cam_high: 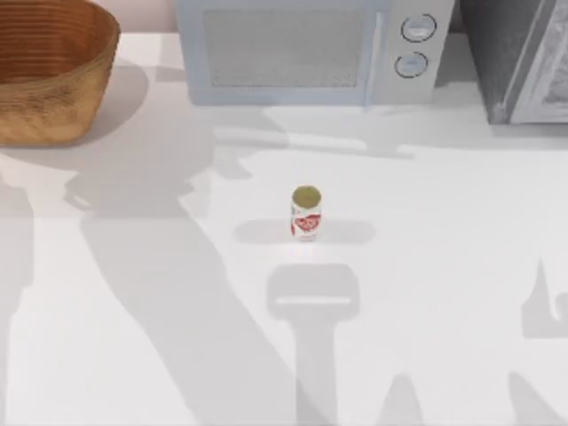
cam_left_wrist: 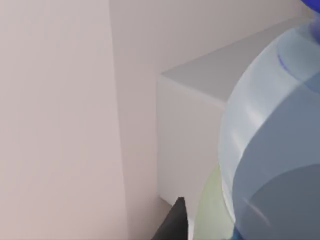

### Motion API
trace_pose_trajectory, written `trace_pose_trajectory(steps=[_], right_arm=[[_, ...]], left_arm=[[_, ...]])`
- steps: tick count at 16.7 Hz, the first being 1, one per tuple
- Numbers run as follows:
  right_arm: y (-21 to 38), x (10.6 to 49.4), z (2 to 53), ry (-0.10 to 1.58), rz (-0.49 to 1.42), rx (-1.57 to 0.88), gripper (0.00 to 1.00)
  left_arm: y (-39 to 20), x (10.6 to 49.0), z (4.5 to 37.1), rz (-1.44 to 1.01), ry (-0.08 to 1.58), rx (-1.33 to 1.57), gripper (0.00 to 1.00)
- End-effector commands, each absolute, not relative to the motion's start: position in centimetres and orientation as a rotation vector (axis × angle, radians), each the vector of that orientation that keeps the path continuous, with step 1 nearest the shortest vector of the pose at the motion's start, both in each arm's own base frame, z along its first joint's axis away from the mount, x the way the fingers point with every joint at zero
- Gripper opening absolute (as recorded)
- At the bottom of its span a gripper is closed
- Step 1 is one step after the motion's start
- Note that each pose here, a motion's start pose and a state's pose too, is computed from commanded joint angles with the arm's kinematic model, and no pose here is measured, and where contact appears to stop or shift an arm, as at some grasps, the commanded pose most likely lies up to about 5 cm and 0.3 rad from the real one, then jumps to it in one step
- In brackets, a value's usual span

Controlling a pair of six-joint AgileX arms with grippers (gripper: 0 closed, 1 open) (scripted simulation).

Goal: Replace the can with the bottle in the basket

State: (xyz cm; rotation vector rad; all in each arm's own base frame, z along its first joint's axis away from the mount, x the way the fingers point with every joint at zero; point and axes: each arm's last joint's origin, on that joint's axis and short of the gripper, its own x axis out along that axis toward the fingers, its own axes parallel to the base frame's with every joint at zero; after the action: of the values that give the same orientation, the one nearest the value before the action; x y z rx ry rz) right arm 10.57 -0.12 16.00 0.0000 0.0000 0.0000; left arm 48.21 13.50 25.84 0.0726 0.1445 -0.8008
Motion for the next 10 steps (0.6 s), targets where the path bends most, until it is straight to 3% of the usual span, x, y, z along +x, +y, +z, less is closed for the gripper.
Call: trace_pose_trajectory(steps=[6, 10], right_arm=[[-0.12, 10.57, 16.0, 0.0, 0.0, 0.0, 1.0], [-0.12, 10.57, 16.0, 0.0, 0.0, 0.0, 1.0]], left_arm=[[13.5, 48.21, 25.84, -0.801, 0.144, 0.073, 0.98], [13.5, 48.21, 25.84, -0.801, 0.144, 0.073, 1.0]])
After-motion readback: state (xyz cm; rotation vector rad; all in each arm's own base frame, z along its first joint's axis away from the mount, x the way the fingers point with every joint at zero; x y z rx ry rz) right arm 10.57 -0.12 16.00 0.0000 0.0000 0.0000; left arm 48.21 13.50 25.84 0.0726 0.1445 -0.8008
